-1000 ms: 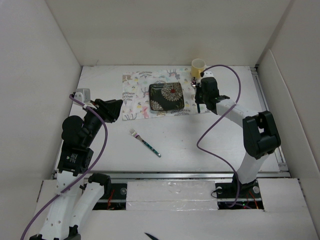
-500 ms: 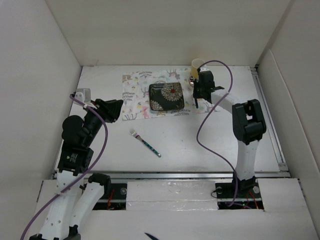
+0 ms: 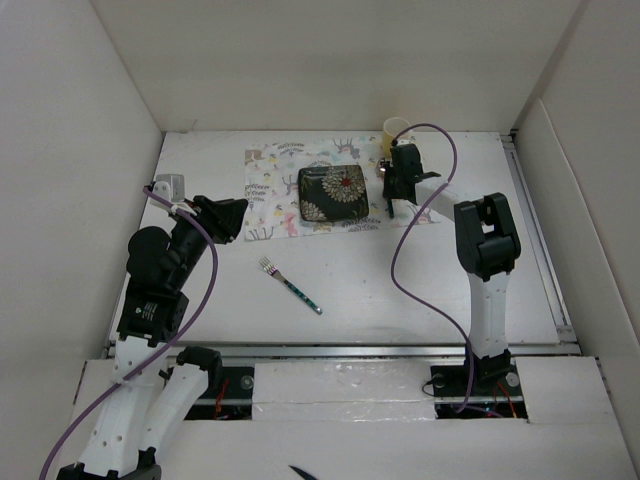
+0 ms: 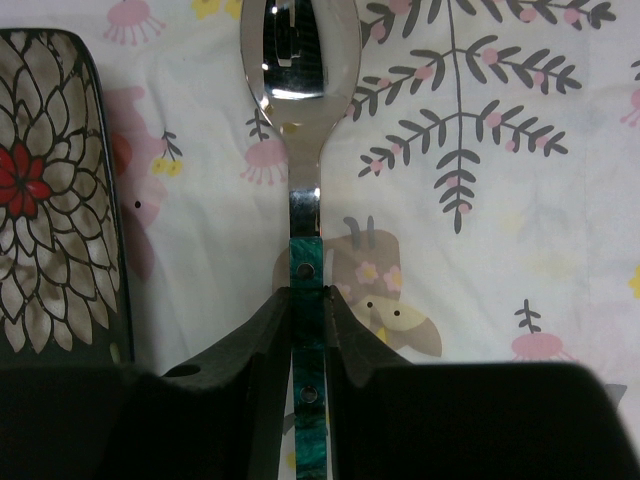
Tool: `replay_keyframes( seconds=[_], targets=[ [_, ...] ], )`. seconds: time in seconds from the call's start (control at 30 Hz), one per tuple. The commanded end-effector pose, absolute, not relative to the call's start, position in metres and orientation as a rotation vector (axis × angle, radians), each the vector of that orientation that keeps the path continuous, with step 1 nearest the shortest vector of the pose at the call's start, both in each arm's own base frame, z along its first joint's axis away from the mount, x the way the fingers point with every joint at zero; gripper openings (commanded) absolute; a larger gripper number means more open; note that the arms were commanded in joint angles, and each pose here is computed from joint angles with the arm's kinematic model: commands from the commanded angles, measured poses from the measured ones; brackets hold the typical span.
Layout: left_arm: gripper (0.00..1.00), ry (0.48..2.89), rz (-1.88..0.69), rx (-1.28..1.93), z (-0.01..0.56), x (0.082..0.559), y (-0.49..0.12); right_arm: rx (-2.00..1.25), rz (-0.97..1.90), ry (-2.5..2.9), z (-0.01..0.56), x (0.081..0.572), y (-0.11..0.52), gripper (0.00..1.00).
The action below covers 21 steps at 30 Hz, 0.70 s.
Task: Set the dinner table for one person
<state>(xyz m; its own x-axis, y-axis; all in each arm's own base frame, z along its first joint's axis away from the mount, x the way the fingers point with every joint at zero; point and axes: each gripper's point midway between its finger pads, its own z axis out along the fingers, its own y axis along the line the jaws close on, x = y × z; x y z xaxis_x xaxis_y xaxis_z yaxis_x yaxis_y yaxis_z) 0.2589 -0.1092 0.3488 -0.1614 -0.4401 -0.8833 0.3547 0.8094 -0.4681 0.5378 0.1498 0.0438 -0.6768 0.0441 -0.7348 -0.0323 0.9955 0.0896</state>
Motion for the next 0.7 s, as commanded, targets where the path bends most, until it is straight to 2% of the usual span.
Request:
replay_keyframes(
  seconds=[0.0, 0.03, 0.13, 0.3, 0.4, 0.43, 0.47, 0.5, 0.53, 0.63, 0.67],
  targets=[
    [0.32, 1.552, -0.709, -0.054, 0.355, 0.26, -0.111, 0.042, 0.118, 2.237, 0.071, 0.553, 0.153, 0.25],
    [0.32, 1.55, -0.708, -0.055, 0.356, 0.26, -0.11, 0.049, 0.118, 2.233, 0.072, 0.553, 0.152, 0.31],
    [0.32, 1.551, -0.711, -0.052, 0.356, 0.26, -0.111, 0.053, 0.109, 2.21, 0.083, 0.55, 0.149, 0.4],
    [0.32, 1.548, -0.711, -0.052, 0.357, 0.258, -0.111, 0.035, 0.11, 2.157, 0.118, 0.537, 0.147, 0.42],
    [0.32, 1.541, -0.709, -0.053, 0.358, 0.257, -0.11, -0.017, 0.156, 2.078, 0.154, 0.509, 0.165, 0.32],
    [0.23, 1.539, -0.712, -0.048, 0.359, 0.257, -0.11, -0.111, 0.257, 2.003, 0.175, 0.476, 0.199, 0.09],
    [0.23, 1.539, -0.712, -0.047, 0.359, 0.257, -0.11, -0.112, 0.259, 2.002, 0.175, 0.475, 0.2, 0.09],
    [0.15, 1.538, -0.71, -0.046, 0.359, 0.256, -0.11, -0.161, 0.305, 1.983, 0.179, 0.461, 0.215, 0.0],
    [0.0, 1.535, -0.709, -0.045, 0.36, 0.256, -0.11, -0.23, 0.384, 1.964, 0.177, 0.438, 0.233, 0.0],
    [0.0, 1.517, -0.684, -0.072, 0.366, 0.255, -0.104, -0.408, 0.548, 1.913, 0.172, 0.374, 0.304, 0.0],
    [0.0, 1.511, -0.678, -0.077, 0.366, 0.255, -0.102, -0.495, 0.593, 1.92, 0.159, 0.334, 0.332, 0.0]
  ],
)
